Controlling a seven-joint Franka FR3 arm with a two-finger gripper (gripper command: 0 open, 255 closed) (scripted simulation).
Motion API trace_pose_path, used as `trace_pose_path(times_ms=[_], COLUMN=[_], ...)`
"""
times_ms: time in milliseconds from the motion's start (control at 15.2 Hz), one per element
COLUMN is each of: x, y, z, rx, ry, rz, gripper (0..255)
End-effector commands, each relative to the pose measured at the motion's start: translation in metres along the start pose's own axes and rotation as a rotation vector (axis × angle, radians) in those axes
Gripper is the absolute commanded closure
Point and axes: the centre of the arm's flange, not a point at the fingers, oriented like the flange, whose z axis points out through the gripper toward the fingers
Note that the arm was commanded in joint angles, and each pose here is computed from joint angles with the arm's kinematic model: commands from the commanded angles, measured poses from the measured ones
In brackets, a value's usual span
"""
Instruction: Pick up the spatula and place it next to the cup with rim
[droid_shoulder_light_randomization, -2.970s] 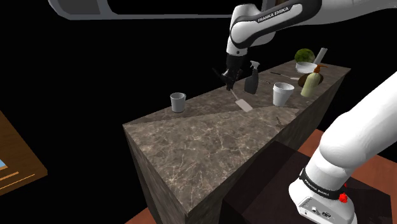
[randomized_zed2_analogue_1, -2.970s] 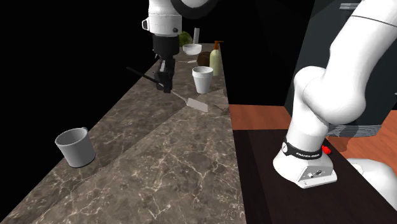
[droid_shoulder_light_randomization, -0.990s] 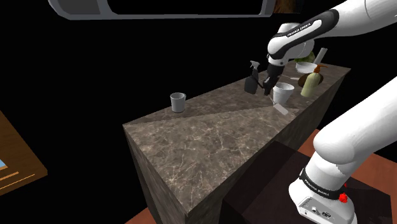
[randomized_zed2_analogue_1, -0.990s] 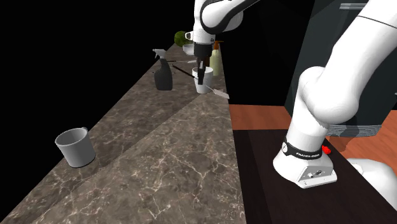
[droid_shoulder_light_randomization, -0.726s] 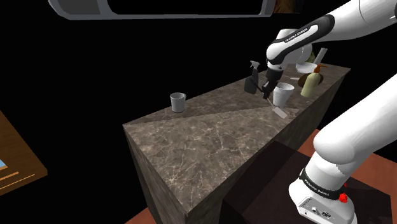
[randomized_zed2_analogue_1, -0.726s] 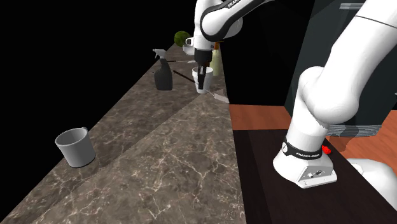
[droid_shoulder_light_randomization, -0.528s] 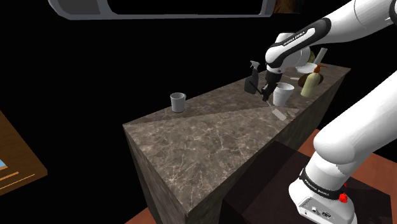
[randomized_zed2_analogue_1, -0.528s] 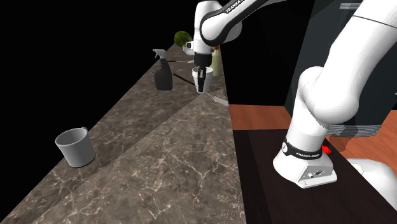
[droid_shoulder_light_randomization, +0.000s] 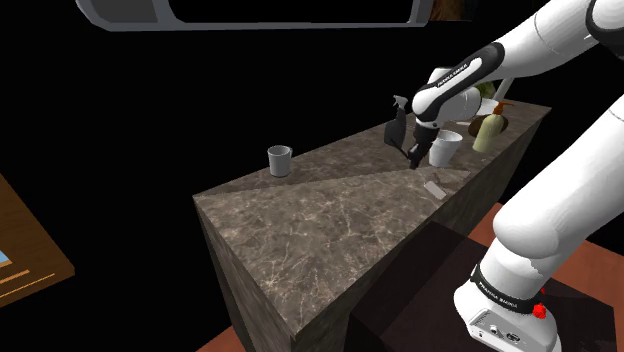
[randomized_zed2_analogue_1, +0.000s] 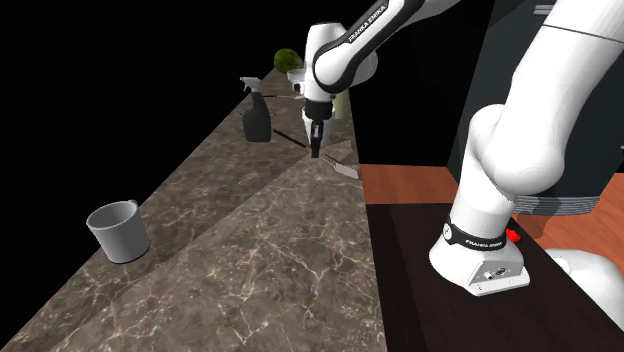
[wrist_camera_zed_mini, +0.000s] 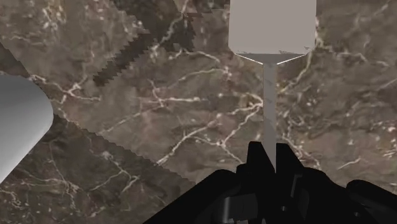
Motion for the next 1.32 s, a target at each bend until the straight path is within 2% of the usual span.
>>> trace_pose_path(times_ms=[0,528,990,1056,1254], x=[-0.001,-0.004,-0.004,-0.004,-0.004], y=[0.001,0.001,0.001,0.001,0.001], z=[0.010,0.053,0.053,0.053,0.053], rx=[0.000,0.000,0.000,0.000,0.000], ry=[0.001,0.001,0.001,0.001,0.001], rz=[0.000,0.000,0.000,0.000,0.000], gripper=[255,255,255,0,0])
